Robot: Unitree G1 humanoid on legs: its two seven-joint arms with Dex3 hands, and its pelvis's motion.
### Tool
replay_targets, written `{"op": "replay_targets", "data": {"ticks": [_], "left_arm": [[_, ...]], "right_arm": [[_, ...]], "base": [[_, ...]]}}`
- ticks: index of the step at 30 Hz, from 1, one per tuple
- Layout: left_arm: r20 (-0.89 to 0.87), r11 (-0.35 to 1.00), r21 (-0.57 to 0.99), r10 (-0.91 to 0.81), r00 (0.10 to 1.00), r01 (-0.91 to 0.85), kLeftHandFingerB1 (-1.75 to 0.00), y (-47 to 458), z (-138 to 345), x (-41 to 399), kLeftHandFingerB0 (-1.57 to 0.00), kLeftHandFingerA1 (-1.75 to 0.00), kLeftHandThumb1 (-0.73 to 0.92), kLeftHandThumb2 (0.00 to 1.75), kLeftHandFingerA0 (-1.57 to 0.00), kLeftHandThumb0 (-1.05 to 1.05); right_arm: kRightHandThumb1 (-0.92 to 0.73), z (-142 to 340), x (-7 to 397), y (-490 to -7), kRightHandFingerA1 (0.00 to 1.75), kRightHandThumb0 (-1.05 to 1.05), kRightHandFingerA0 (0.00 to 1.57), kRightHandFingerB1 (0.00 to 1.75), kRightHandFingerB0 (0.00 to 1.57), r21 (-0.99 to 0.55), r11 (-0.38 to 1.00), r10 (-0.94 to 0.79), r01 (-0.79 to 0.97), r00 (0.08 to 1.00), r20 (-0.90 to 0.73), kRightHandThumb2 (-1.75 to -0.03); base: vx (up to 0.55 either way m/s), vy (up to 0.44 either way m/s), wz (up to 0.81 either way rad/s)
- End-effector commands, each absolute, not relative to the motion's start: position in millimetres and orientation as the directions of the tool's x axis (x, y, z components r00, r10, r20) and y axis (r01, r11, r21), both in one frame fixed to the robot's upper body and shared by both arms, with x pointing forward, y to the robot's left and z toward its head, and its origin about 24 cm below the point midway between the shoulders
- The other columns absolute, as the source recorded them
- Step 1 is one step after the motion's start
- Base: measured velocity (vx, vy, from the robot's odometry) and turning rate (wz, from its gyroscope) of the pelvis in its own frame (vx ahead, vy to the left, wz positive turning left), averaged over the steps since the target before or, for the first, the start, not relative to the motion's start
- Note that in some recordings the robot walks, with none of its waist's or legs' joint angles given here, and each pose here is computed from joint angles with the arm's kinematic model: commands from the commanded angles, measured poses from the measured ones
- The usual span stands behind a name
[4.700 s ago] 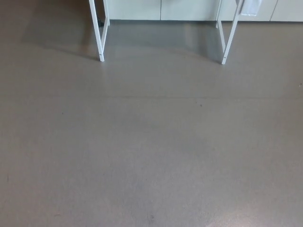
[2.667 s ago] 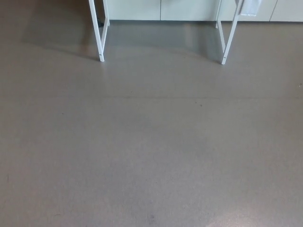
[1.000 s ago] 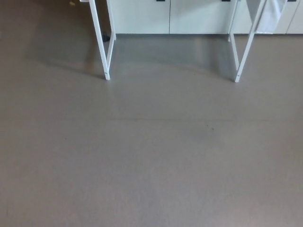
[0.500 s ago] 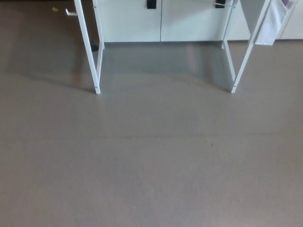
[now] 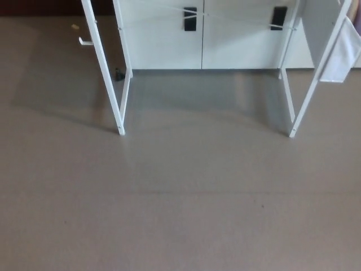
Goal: The robot walks towards a desk on which a file tray is kept in the middle and a stapler is kept to its right. The robot lifts the stapler using its right hand and places it on the file tray.
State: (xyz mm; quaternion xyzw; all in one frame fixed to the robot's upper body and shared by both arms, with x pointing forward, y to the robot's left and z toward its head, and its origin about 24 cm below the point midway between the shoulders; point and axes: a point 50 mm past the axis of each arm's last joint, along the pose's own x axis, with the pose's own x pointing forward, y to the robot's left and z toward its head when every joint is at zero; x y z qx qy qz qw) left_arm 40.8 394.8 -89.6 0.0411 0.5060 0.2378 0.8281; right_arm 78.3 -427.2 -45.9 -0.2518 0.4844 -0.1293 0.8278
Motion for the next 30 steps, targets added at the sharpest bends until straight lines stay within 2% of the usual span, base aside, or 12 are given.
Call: {"op": "replay_targets", "data": {"ticks": [1, 6, 8, 9, 15, 16, 22, 25, 26, 27, 28, 30], "left_arm": [[-0.803, 0.880, 0.328, 0.452, 0.390, -0.345, -0.60, 399.4, -85.4, 40.6, 0.00, -0.82, 0.52, 1.18, -0.07, -1.05], [-0.803, 0.875, 0.329, 0.458, 0.382, -0.357, -0.62, 399.3, -85.9, 40.5, 0.00, -0.84, 0.53, 1.19, -0.11, -1.05], [-0.799, 0.877, 0.338, 0.459, 0.388, -0.341, -0.63, 399.3, -85.6, 40.2, 0.00, -0.85, 0.53, 1.19, -0.13, -1.05], [-0.801, 0.875, 0.329, 0.457, 0.385, -0.354, -0.63, 398.3, -86.7, 38.5, 0.00, -0.90, 0.54, 1.20, -0.19, -1.04], [-0.805, 0.877, 0.317, 0.451, 0.386, -0.362, -0.63, 397.3, -87.4, 38.2, 0.00, -0.87, 0.53, 1.20, -0.13, -1.05], [-0.803, 0.877, 0.329, 0.454, 0.386, -0.349, -0.64, 397.2, -87.4, 37.9, 0.00, -0.87, 0.53, 1.19, -0.15, -1.05], [-0.805, 0.878, 0.321, 0.451, 0.386, -0.356, -0.58, 396.9, -87.9, 35.0, 0.00, -0.80, 0.54, 1.17, -0.09, -1.05], [-0.800, 0.877, 0.319, 0.453, 0.393, -0.360, -0.60, 397.3, -87.2, 37.6, 0.00, -0.83, 0.52, 1.18, -0.11, -1.05], [-0.803, 0.874, 0.321, 0.455, 0.385, -0.365, -0.61, 397.5, -87.3, 38.7, 0.00, -0.85, 0.51, 1.19, -0.11, -1.05], [-0.802, 0.874, 0.327, 0.458, 0.384, -0.359, -0.62, 397.5, -87.3, 39.3, 0.00, -1.07, 0.71, 0.74, -0.15, -1.05], [-0.803, 0.873, 0.329, 0.460, 0.380, -0.360, -0.58, 397.6, -87.4, 39.3, 0.00, -0.80, 0.52, 1.18, -0.07, -1.05], [-0.804, 0.871, 0.329, 0.461, 0.375, -0.365, -0.56, 397.5, -87.8, 37.2, 0.00, -0.80, 0.54, 1.17, -0.10, -1.05]], "right_arm": [[-0.56, -45.3, 75.3, -428.9, 0.46, -0.55, 0.31, 0.22, 0.12, -0.558, 0.830, -0.477, -0.018, 0.497, -0.725, -0.59], [-0.46, -42.7, 77.1, -429.7, 0.54, -0.62, 0.31, 0.33, 0.05, -0.574, 0.817, -0.475, -0.057, 0.498, -0.726, -0.78], [-0.39, -44.1, 76.3, -429.4, 0.51, -0.33, 0.05, 0.49, 0.00, -0.545, 0.838, -0.471, -0.005, 0.497, -0.729, -0.93], [-0.46, -42.4, 76.0, -431.0, 0.53, -0.62, 0.28, 0.30, 0.08, -0.561, 0.827, -0.474, -0.034, 0.493, -0.729, -0.76], [-0.53, -42.1, 77.6, -430.7, 0.49, -0.52, 0.33, 0.20, 0.11, -0.528, 0.849, -0.465, 0.024, 0.510, -0.724, -0.59], [-0.37, -41.7, 77.4, -431.1, 0.51, -0.33, 0.03, 0.50, 0.00, -0.538, 0.843, -0.466, 0.005, 0.507, -0.725, -0.92], [-0.46, -40.3, 77.9, -431.3, 0.58, -0.61, 0.42, 0.31, 0.06, -0.537, 0.843, -0.462, -0.007, 0.503, -0.731, -0.77], [-0.39, -41.4, 77.8, -431.4, 0.51, -0.33, 0.05, 0.50, 0.00, -0.530, 0.848, -0.464, 0.007, 0.493, -0.736, -0.93], [-0.45, -40.4, 78.5, -431.3, 0.57, -0.58, 0.31, 0.30, 0.07, -0.524, 0.852, -0.459, 0.012, 0.498, -0.736, -0.75], [-0.47, -39.5, 79.8, -432.0, 0.58, -0.62, 0.38, 0.29, 0.07, -0.542, 0.840, -0.463, -0.025, 0.488, -0.740, -0.78], [-0.45, -39.7, 79.3, -431.8, 0.57, -0.60, 0.32, 0.31, 0.07, -0.533, 0.846, -0.460, -0.012, 0.491, -0.740, -0.76], [-0.46, -40.9, 79.0, -431.9, 0.55, -0.61, 0.33, 0.29, 0.07, -0.538, 0.843, -0.468, -0.009, 0.481, -0.741, -0.76]], "base": [[0.20, -0.083, -0.06], [0.19, 0.011, -0.09], [0.28, 0.105, -0.19], [0.37, 0.129, -0.18], [0.33, 0.107, -0.06], [0.17, -0.027, 0.10], [0.15, -0.152, 0.09], [0.24, -0.359, 0.15], [0.22, -0.484, 0.22], [0.15, -0.231, 0.03], [0.17, -0.148, -0.13], [0.10, -0.118, 0.06]]}}
